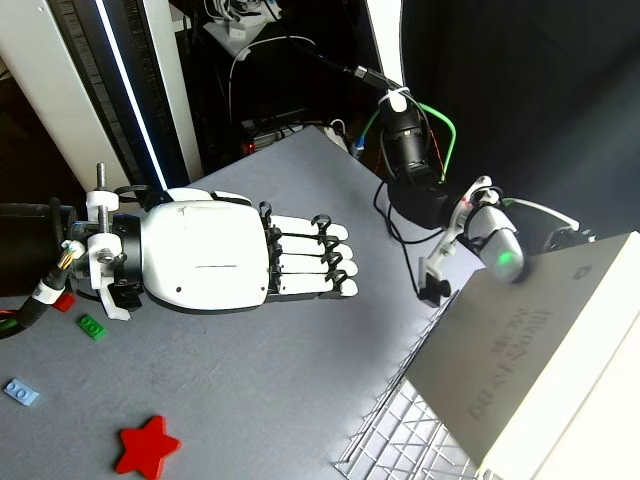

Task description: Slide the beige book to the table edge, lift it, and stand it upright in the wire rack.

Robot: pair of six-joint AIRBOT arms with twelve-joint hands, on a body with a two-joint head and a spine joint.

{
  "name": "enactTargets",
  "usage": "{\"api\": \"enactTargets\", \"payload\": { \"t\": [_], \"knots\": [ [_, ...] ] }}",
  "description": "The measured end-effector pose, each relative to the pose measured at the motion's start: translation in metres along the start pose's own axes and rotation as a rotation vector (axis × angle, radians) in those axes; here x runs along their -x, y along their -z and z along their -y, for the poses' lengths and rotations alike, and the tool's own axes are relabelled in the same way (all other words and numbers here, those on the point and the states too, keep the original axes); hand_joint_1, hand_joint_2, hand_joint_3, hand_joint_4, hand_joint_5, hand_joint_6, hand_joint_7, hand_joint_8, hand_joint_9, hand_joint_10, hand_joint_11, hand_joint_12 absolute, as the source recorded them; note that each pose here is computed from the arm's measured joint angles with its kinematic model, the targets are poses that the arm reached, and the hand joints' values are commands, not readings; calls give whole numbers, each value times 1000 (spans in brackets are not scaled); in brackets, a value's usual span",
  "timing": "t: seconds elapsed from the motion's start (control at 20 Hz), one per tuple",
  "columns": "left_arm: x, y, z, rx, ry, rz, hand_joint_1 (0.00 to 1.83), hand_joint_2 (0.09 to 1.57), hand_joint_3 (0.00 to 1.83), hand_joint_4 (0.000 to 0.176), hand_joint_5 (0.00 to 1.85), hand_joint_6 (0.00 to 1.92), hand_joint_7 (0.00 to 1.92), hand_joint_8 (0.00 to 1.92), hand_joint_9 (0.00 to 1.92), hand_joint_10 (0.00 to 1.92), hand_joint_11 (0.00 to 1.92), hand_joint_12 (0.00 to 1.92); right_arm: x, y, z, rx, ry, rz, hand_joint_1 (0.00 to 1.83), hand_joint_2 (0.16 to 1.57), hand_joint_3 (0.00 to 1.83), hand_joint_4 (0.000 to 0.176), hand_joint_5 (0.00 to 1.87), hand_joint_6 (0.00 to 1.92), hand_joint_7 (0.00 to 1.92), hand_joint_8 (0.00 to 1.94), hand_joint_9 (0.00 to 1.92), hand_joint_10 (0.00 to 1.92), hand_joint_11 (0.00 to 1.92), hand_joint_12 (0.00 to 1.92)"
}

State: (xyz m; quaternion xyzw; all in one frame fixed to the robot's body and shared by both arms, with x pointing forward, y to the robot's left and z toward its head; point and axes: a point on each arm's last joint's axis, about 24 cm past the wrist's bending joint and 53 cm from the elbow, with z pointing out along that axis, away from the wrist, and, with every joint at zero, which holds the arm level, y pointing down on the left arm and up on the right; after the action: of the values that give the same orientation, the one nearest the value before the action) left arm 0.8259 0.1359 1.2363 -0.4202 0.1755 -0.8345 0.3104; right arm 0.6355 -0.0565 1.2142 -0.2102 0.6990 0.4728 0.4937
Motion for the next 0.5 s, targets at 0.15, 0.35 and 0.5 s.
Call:
{"api": "enactTargets", "payload": {
  "t": [0.15, 0.35, 0.5],
  "knots": [
    [0, 1, -2, -6, 11, 6, 829, 958, 0, 35, 306, 7, 396, 3, 422, 169, 0, 1299, 0, 0, 0, 0, 1, 0, 78, 1185, 1, 0, 46, 2, 79, 0, 76, 0, 0, 291],
    [1, 0, -1, -12, 16, 12, 797, 921, 0, 68, 157, 4, 192, 0, 284, 8, 0, 969, 0, 0, 0, 0, 0, 0, 92, 1177, 0, 0, 55, 3, 102, 3, 112, 9, 0, 382],
    [-5, -2, -3, -16, 29, 9, 787, 886, 0, 98, 28, 2, 47, 1, 129, 4, 0, 637, 0, 0, 0, 0, 0, 0, 77, 1182, 0, 0, 49, 0, 102, 1, 101, 2, 0, 353]
  ]
}}
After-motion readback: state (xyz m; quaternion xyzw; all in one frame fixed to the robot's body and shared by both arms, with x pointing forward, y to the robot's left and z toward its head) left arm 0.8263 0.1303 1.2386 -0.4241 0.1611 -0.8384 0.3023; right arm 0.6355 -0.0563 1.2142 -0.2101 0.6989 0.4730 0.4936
